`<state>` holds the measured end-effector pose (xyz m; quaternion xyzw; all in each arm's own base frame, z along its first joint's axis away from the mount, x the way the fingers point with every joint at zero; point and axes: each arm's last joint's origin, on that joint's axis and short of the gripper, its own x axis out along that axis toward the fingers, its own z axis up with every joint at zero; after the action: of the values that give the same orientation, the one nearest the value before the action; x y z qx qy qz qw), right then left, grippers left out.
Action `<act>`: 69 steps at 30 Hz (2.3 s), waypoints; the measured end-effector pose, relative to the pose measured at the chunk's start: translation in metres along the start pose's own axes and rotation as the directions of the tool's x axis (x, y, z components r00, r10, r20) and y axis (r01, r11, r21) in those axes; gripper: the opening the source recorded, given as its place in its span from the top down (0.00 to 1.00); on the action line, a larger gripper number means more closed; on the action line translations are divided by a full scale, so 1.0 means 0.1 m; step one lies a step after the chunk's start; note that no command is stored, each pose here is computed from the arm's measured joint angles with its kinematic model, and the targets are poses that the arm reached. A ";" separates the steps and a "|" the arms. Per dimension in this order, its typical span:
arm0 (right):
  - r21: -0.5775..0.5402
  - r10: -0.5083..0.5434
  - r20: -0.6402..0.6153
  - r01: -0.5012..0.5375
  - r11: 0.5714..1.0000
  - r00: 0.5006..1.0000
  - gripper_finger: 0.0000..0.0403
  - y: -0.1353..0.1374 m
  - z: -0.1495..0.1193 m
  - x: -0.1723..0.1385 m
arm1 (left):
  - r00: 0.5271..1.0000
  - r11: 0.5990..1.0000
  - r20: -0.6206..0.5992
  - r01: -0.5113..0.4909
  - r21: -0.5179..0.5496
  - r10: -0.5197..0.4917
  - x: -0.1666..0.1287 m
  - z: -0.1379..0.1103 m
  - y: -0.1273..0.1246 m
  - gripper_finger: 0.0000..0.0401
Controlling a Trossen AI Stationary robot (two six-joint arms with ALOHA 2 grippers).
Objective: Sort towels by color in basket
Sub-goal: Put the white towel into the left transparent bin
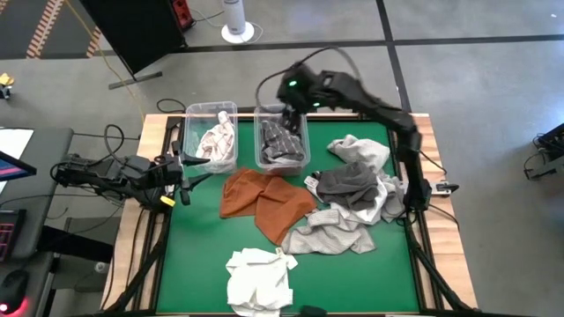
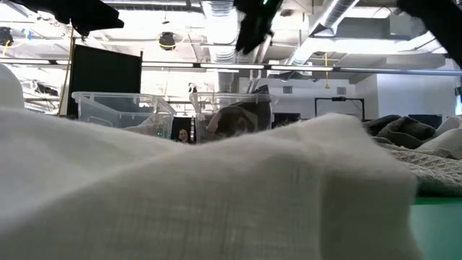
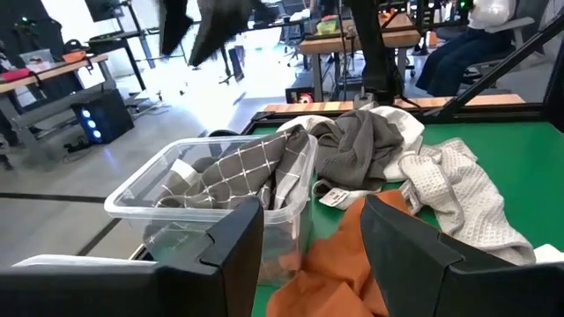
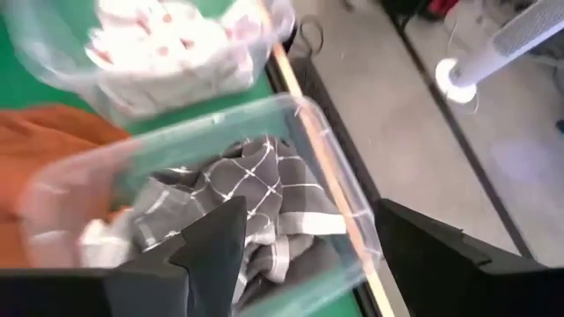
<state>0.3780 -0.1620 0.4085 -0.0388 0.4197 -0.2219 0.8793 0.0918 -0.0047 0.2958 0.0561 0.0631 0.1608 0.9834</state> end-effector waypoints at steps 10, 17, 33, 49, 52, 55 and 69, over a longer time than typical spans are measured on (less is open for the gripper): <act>0.091 -0.018 -0.077 0.025 0.996 0.997 0.30 0.07 -0.34 -0.62 | 0.999 0.999 -0.031 0.014 -0.029 -0.015 0.00 -0.03 -0.01 0.55; 0.065 -0.027 -0.062 0.031 0.997 0.998 0.30 0.41 -0.70 -0.57 | 0.999 0.998 -0.042 0.011 -0.061 -0.013 0.01 -0.04 -0.01 0.55; 0.099 -0.040 0.019 0.038 0.994 0.999 0.30 1.21 -1.53 -0.39 | 0.982 0.993 -0.186 0.060 0.103 -0.040 0.63 -0.14 -0.40 0.55; 0.090 -0.160 0.285 0.140 0.986 0.945 0.30 1.68 -1.59 -0.62 | 0.791 0.966 -0.601 0.232 0.118 -0.117 1.28 -0.51 -0.86 0.55; 0.063 -0.129 0.274 0.116 0.991 0.953 0.30 1.77 -1.64 -0.66 | 0.760 0.959 -0.638 0.258 0.120 -0.124 1.34 -0.60 -0.91 0.55; 0.063 -0.121 0.278 0.108 0.992 0.953 0.30 1.80 -1.66 -0.71 | 0.747 0.955 -0.652 0.270 0.121 -0.129 1.40 -0.66 -0.94 0.55; 0.010 -0.064 0.252 0.063 0.998 0.966 0.30 1.96 -1.77 -0.79 | 0.507 0.743 -0.662 0.659 -0.116 -0.553 1.48 -0.56 -1.34 0.55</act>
<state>0.2707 0.0685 0.3017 -0.0793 0.3029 -0.2436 0.9179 0.2647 -0.0783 0.2068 0.0440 0.4325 -0.1906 0.8802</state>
